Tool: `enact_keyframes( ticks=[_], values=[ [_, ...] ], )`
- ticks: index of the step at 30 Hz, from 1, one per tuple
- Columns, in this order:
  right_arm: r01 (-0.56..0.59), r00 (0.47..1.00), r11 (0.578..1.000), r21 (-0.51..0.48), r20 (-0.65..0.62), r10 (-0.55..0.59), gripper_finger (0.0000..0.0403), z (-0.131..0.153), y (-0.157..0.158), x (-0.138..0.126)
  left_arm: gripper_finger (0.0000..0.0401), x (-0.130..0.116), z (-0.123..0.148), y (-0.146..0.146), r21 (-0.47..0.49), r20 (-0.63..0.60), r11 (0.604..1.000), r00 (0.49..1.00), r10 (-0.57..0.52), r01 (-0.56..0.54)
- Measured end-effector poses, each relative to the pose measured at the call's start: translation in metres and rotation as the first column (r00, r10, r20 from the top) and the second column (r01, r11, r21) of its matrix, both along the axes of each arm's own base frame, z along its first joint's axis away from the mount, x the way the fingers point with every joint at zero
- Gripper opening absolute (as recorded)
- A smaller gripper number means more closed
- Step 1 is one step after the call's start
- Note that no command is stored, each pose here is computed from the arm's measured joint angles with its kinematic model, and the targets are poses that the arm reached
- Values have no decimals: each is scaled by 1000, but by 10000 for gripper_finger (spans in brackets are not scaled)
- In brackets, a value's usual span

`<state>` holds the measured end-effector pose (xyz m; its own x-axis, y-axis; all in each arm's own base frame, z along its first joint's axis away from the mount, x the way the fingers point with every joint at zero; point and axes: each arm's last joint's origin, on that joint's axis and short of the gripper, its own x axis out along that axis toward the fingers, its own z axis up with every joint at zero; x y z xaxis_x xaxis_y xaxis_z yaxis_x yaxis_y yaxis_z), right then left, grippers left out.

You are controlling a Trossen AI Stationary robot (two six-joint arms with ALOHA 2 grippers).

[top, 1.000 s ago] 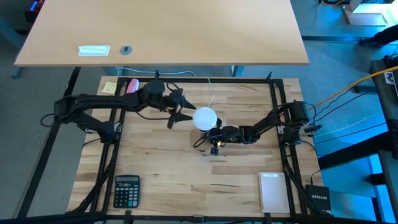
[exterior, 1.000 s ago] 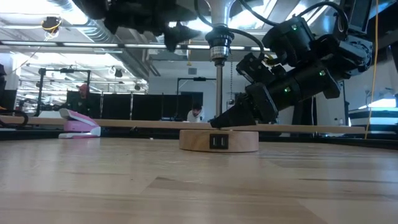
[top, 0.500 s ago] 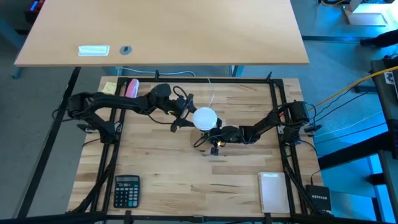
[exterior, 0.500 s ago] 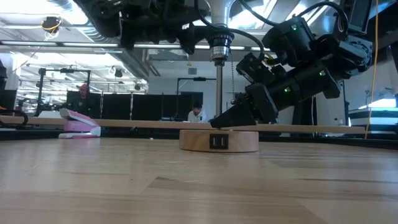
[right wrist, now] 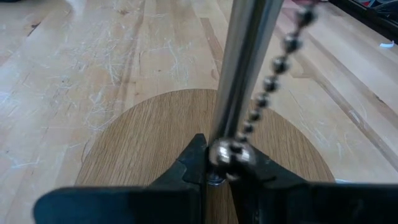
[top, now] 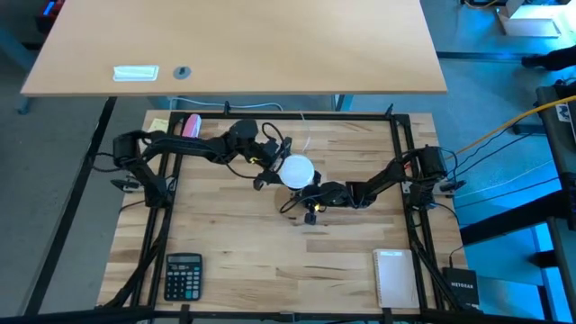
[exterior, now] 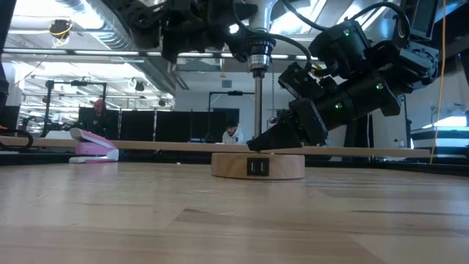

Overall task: Screw lightbulb
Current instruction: Remove the white lightbulb from the lamp

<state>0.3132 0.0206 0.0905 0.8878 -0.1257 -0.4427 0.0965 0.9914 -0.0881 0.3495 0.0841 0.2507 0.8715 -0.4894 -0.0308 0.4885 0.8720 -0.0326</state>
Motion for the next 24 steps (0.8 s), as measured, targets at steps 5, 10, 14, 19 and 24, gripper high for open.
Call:
enact_keyframes(
  ticks=[5, 10, 14, 19, 24],
  values=[
    [0, 1000, 1000, 0, 0, 0, 43, 0, 0, 0, 237, 5, 0, -1, 3, 0, 1000, 1000, -12, 12],
    [-2, 1000, 1000, 0, 0, 2, 43, 0, 0, 0, 233, 4, 0, -2, 1, -7, 1000, 1000, -23, 23],
    [-2, 1000, 1000, 0, 0, 2, 43, 0, 0, 0, 191, 6, -1, -6, -5, -14, 1000, 1000, -25, 25],
    [-3, 1000, 1000, -2, -4, 3, 43, 0, 0, 0, 134, 9, -2, -13, 2, -31, 998, 998, 56, -56],
    [-4, 1000, 1000, -3, -7, 4, 43, -1, 0, 0, 134, 12, -1, -28, -5, -75, 982, 979, 189, -190]
  ],
)
